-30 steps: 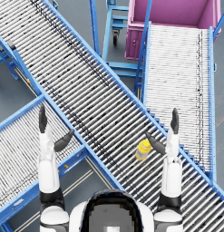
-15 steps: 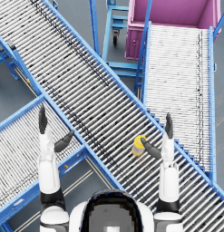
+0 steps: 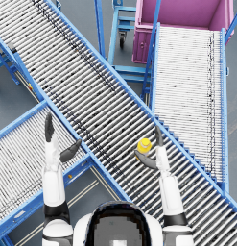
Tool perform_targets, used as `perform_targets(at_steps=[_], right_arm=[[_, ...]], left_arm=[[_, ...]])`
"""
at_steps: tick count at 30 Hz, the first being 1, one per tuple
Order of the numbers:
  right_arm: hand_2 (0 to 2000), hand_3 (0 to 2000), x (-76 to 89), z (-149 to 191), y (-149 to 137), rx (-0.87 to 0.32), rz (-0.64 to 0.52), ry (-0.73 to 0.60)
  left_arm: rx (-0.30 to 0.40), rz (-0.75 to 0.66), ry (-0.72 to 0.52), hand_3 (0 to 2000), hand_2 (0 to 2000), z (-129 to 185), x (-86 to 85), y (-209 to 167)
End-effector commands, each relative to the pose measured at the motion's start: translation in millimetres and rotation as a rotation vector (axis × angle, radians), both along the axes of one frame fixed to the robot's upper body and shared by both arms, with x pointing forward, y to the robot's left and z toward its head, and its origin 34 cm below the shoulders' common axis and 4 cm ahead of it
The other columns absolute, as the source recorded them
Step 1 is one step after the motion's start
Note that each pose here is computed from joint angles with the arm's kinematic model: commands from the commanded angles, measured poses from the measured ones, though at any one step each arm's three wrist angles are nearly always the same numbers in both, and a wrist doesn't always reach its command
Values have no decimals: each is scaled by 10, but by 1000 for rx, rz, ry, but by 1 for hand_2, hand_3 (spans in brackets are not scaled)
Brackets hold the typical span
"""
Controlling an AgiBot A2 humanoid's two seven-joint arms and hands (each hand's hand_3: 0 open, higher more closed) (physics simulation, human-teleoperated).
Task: Pick up the oil and place it on the left assembly line, put the cola on the right, and keep Sprite still
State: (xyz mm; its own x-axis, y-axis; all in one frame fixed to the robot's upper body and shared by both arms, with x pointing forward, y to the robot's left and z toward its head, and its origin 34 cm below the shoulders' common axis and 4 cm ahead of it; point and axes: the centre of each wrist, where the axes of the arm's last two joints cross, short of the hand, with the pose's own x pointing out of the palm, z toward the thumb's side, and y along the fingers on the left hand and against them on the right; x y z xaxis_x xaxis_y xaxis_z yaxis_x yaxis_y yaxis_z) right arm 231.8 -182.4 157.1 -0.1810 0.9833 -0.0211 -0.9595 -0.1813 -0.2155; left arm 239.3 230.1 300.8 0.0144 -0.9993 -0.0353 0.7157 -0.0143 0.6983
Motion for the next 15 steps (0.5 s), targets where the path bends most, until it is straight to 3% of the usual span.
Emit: perform_targets(at_steps=[1,15], right_arm=[[0,0,109,-312,82,-15,18,120],[0,0,656,-868,282,-20,1,373]], left_arm=[[-1,1,1,0,0,8,24,5],[-29,29,47,0,0,-73,133,85]])
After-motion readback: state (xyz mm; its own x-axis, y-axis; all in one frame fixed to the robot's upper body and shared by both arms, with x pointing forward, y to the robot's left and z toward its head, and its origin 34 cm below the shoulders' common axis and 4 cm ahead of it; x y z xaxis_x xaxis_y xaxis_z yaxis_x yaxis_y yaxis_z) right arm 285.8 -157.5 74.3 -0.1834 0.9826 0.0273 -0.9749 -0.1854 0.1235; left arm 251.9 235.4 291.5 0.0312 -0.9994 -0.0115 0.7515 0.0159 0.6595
